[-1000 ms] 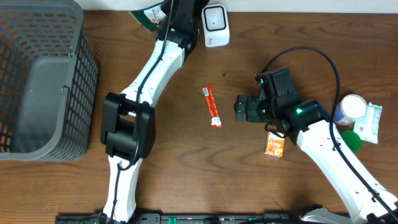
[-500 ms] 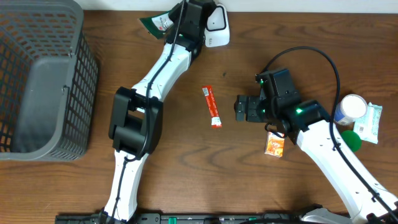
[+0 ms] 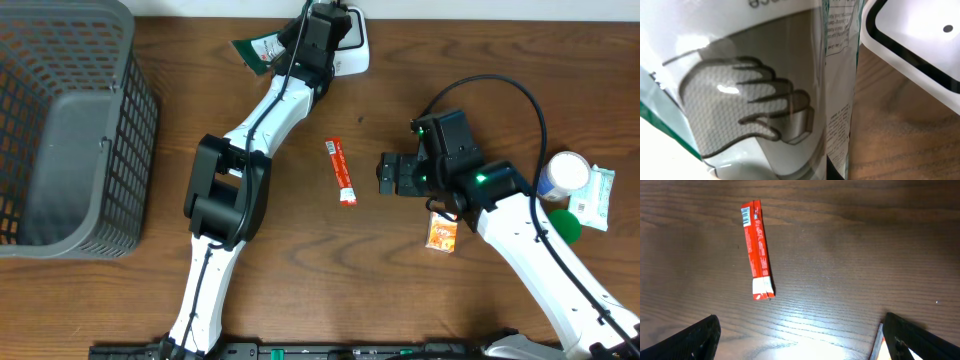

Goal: Scan the item barcode
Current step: 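Hold the glove pack against the white scanner, then carry the glove pack down and right, set it near the jar, then move the right gripper to the red coffee stick and grasp it, then lift the red stick and pass it to the left gripper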

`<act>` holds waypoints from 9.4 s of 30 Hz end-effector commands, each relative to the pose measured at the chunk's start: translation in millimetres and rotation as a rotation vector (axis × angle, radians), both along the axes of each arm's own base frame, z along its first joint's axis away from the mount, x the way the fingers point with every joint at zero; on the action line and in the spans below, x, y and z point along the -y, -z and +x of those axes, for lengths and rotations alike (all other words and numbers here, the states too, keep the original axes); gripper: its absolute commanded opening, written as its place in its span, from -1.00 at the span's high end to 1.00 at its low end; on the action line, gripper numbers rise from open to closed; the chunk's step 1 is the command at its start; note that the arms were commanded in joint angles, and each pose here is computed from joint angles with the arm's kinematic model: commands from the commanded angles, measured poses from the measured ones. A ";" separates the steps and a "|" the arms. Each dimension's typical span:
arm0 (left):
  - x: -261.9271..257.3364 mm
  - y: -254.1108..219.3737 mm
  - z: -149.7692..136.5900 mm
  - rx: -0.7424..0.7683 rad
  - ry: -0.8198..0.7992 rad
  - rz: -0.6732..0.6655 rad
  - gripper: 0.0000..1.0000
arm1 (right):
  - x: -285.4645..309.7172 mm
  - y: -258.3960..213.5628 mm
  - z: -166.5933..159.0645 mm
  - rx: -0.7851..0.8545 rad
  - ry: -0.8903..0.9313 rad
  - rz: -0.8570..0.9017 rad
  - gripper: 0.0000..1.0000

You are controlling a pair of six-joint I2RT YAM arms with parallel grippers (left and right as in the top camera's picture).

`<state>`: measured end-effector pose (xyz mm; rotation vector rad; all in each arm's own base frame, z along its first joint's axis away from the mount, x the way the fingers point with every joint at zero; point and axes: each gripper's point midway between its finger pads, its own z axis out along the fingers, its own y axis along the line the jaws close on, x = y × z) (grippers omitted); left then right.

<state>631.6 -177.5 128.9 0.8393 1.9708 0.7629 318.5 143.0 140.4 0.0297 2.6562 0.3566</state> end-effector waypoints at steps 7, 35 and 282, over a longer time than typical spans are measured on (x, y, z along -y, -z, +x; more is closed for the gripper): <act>-3.7 7.1 -1.1 -0.018 -0.005 0.021 0.86 | 2.9 -1.2 1.8 0.006 0.004 -0.007 -0.99; -6.9 41.0 -7.8 -0.108 0.025 0.199 0.86 | 2.9 -1.2 1.8 0.006 0.004 -0.007 -0.98; -115.2 -30.5 -262.6 -0.780 -0.814 -0.762 -0.55 | -107.2 142.8 68.6 0.041 -0.149 -0.167 0.14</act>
